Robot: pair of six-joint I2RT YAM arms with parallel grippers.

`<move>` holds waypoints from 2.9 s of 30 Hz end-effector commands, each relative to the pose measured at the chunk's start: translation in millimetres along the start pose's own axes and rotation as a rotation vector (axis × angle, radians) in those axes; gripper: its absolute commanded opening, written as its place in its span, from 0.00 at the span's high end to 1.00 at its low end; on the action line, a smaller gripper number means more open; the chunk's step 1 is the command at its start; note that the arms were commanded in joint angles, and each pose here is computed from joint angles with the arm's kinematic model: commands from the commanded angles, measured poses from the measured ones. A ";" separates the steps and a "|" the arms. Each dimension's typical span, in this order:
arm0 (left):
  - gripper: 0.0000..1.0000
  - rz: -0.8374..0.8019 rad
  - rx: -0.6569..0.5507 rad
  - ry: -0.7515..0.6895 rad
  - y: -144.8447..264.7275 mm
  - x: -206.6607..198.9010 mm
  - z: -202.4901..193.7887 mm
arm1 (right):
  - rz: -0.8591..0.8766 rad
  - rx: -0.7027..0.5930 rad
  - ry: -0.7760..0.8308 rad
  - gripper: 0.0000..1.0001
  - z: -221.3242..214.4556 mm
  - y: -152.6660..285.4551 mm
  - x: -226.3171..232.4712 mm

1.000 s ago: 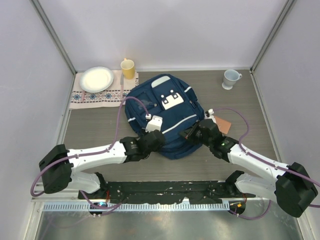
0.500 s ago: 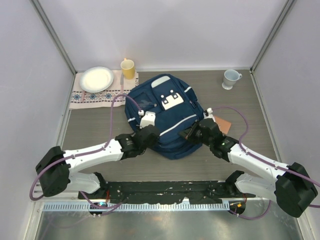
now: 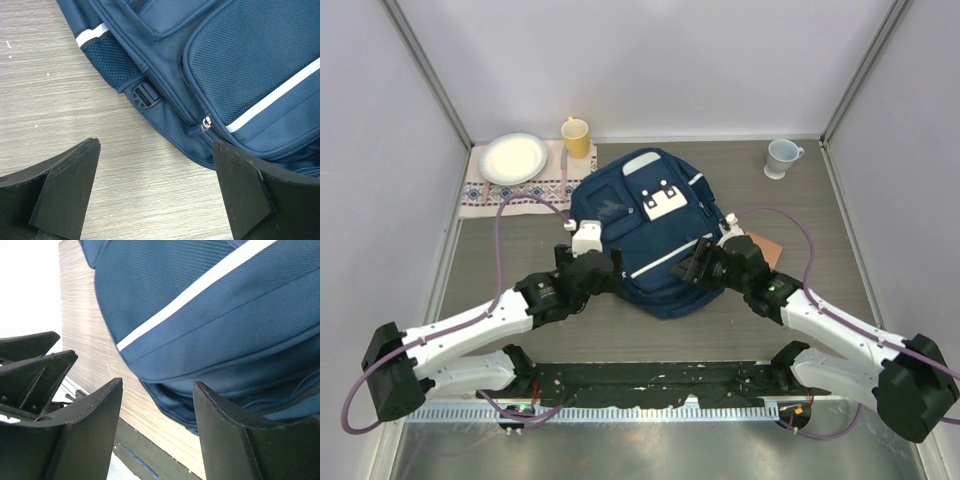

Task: Pack the student bag
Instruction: Unzip the student bag at the center of the board, then adjust the student bag at the center of the board, then pick up the personal item from the center of the board.

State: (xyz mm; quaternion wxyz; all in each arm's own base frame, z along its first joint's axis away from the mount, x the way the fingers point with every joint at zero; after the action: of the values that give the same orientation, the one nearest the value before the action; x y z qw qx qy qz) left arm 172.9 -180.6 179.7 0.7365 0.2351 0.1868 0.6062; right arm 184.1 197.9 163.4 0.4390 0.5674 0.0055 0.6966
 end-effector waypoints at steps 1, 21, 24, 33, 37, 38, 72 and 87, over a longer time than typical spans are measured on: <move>0.00 0.037 -0.036 0.057 12.5 13.0 4.8 | 0.034 -0.082 0.107 0.34 12.5 27.4 15.8; 0.00 -0.161 -0.274 0.213 33.7 -34.5 139.9 | -0.184 -0.658 0.048 0.13 110.9 79.6 50.5; 0.00 -0.139 -0.249 0.268 33.8 -31.8 142.6 | -0.221 -0.705 0.037 0.10 125.4 82.1 53.5; 0.00 -0.186 -0.295 0.348 8.7 -24.8 107.9 | -0.416 -0.583 0.098 0.09 115.6 44.5 -22.0; 0.01 -0.102 -0.240 0.337 -13.9 -14.5 100.2 | -0.371 -0.554 0.044 0.10 127.3 41.3 -41.7; 0.00 -0.092 -0.239 0.341 -20.1 -12.2 100.2 | -0.356 -0.540 0.045 0.09 128.5 40.0 -42.6; 0.01 -0.215 -0.141 0.360 -28.3 -4.9 67.2 | -0.071 -0.011 0.180 0.50 85.9 33.4 -24.6; 0.00 -0.303 -0.159 0.303 -26.5 -11.8 68.6 | -0.719 -0.697 -0.057 0.13 142.3 94.3 -91.1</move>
State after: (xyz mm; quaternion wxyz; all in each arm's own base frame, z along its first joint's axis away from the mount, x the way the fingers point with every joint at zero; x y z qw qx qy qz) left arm 228.2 -196.3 202.1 0.7637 0.0796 0.2990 0.5665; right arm 230.6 42.1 204.2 0.7491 0.3896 -0.0429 0.5341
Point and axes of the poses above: each gripper's point midway between its finger pads, its own y axis back along the fingers, its own x axis along the line the jaws close on, z = x × y, the point moved 7 cm from there along y, back along the fingers, and after that the axes turned 7 degrees about -y, right-handed, at the moved point
